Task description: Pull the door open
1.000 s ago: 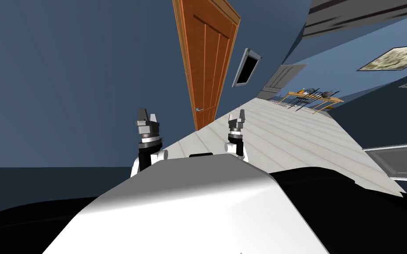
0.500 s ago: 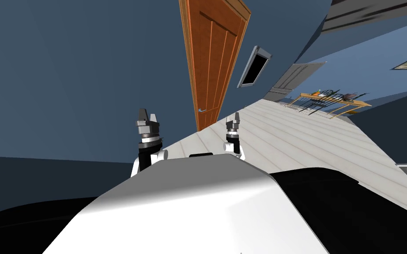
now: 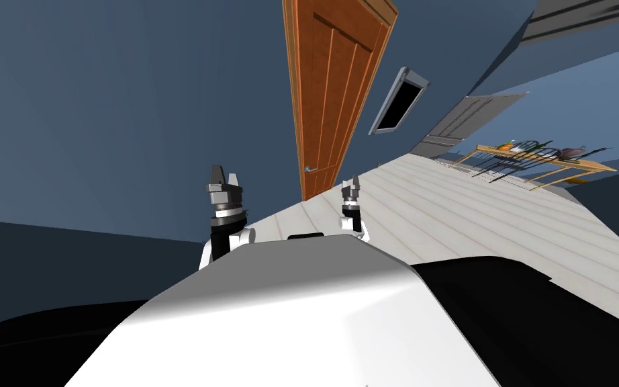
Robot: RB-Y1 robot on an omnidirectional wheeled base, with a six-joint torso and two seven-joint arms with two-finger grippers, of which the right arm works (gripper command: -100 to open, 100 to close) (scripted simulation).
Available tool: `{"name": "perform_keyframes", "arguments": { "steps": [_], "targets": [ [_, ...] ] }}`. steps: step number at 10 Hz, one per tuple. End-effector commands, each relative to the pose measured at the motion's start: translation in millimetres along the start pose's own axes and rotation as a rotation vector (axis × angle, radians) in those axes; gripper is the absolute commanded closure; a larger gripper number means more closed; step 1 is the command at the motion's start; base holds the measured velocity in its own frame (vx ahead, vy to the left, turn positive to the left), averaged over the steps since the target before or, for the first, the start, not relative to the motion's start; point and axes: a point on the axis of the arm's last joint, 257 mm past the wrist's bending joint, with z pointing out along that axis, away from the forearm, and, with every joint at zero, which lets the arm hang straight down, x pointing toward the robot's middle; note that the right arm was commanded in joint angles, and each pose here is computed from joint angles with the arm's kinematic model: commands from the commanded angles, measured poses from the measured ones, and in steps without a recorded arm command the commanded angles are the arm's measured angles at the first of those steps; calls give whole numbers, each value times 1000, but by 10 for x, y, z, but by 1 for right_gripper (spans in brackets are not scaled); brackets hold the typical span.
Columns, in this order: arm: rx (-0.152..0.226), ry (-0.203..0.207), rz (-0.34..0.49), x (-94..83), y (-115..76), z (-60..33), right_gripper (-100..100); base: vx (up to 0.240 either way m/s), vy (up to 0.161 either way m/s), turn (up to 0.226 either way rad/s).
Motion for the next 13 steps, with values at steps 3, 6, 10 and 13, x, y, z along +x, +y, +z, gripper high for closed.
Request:
{"name": "perform_keyframes", "arguments": {
  "steps": [3,6,10,13],
  "targets": [
    [39,0,-7,-63,-279,-25,-100,77,-42,126],
    [71,0,-14,-124,-545,-47,-100,73,-34,156],
    [123,-6,-23,-216,-893,-119,-100,59,-46,143],
    [165,-13,-30,-289,-1144,-191,-100,67,-46,120]
  ]
}}
